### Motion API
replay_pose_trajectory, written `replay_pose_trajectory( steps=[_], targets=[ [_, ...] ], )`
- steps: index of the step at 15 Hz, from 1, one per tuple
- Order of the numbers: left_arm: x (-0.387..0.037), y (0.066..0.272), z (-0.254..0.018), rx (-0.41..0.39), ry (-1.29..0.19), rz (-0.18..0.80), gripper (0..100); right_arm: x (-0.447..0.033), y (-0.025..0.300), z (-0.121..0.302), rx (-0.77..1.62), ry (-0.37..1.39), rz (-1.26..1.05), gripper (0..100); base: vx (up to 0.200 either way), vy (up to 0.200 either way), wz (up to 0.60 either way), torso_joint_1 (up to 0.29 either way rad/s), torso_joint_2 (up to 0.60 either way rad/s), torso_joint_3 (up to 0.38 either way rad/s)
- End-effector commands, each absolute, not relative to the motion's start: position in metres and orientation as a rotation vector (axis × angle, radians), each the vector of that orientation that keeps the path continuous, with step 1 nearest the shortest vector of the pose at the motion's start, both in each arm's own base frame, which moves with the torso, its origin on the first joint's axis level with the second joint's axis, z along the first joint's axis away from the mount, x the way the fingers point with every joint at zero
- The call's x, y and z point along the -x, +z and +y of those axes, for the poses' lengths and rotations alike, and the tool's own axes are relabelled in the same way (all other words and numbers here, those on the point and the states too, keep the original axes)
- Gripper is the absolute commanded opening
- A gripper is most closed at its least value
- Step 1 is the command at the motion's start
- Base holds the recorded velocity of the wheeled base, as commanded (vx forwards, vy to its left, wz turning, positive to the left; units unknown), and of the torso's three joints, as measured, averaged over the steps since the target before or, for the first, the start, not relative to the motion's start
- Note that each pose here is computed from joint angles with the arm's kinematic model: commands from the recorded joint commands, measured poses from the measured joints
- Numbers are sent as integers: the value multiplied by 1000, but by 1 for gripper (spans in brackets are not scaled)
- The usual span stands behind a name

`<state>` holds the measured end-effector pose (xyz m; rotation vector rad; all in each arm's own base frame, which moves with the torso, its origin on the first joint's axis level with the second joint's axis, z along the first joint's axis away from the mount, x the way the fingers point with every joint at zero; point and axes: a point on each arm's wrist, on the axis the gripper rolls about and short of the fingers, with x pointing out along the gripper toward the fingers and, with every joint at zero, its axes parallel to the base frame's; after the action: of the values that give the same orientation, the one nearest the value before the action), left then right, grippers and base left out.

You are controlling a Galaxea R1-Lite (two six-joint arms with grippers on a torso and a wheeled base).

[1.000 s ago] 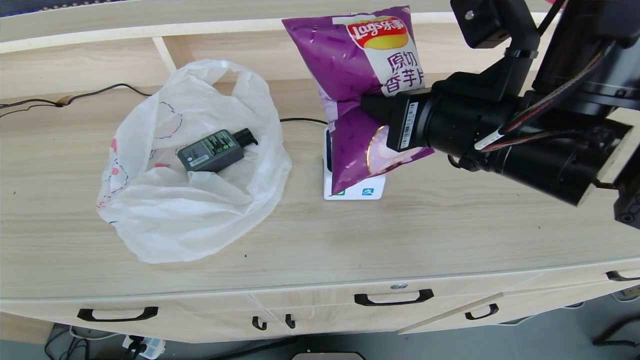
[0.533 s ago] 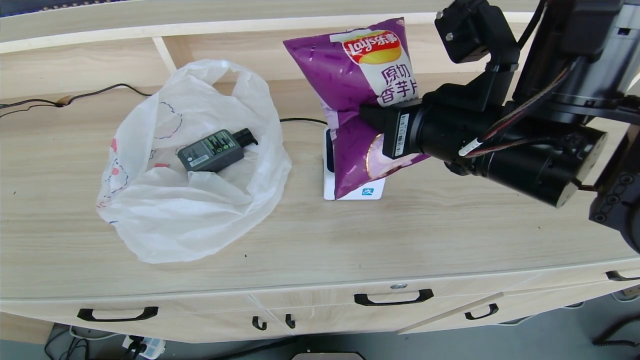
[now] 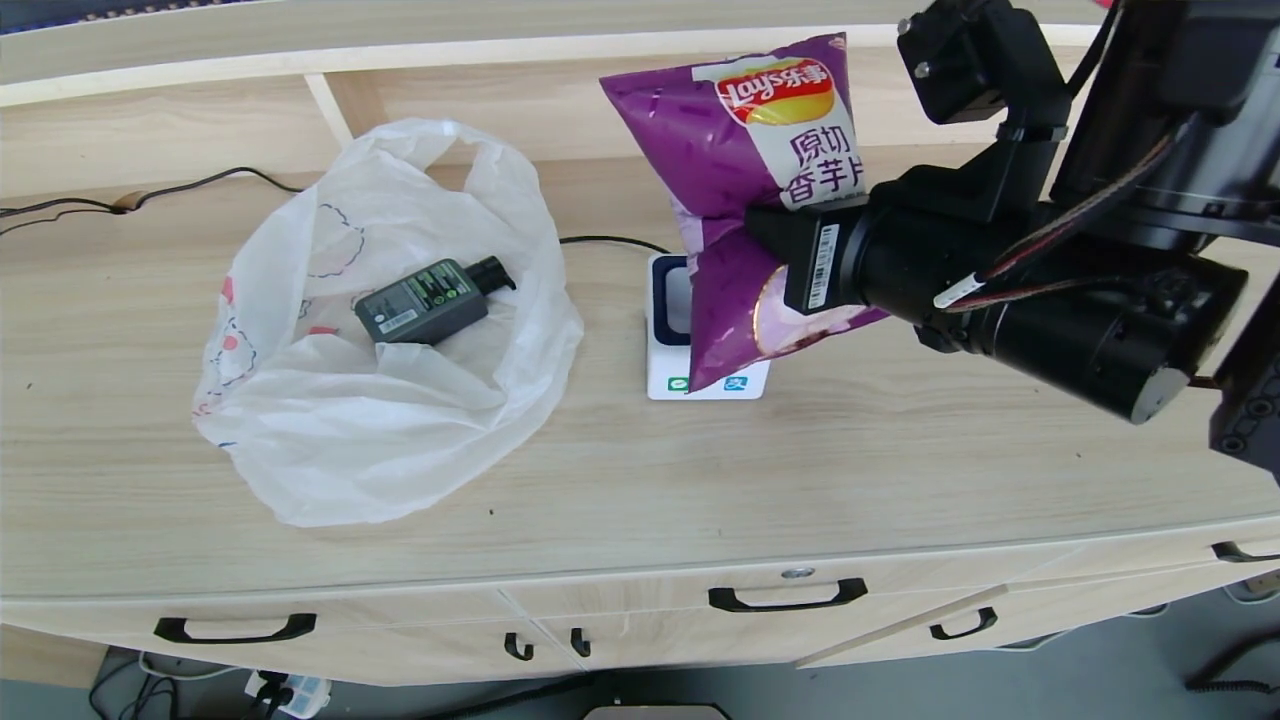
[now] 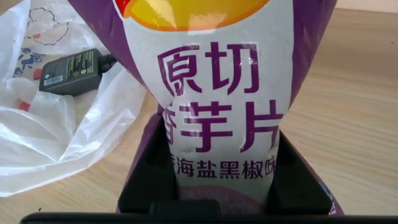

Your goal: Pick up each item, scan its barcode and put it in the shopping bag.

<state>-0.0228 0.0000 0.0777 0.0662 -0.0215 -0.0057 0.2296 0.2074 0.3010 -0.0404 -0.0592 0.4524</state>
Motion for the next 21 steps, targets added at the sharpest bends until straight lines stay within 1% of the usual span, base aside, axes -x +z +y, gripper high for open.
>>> replay_pose_trajectory(
  steps=[1, 5, 7, 9, 11, 13, 16, 21],
  targets=[
    [23, 78, 0, -67, -5, -20, 100, -212, 310, 191, 24, 446, -87, 0, 0, 0, 0, 0, 0, 0],
    [23, 78, 0, -67, -5, -22, 100, -175, 323, 157, 65, 436, -164, 0, 0, 0, 0, 0, 0, 0],
    [23, 78, 0, -64, -5, -22, 100, -152, 315, 137, 100, 419, -183, 0, 0, 0, 0, 0, 0, 0],
    [23, 78, 0, -67, -5, -22, 100, -137, 297, 121, 108, 416, -150, 0, -200, 0, 0, 2, 0, 7],
    [23, 78, 0, -69, -5, -22, 100, -132, 293, 116, 92, 416, -142, 0, -200, 0, 0, 17, 10, 0],
    [23, 78, 0, -71, -5, -22, 100, -132, 296, 115, 59, 410, -143, 0, -200, 0, 0, -12, 0, 2],
    [23, 78, 0, -64, -5, -20, 100, -132, 294, 113, 37, 387, -134, 0, 0, 0, 0, 0, 0, 0],
    [23, 78, 0, -64, -5, -22, 100, -126, 286, 105, 30, 362, -119, 0, 0, 200, 0, 7, 2, 1]
  ],
)
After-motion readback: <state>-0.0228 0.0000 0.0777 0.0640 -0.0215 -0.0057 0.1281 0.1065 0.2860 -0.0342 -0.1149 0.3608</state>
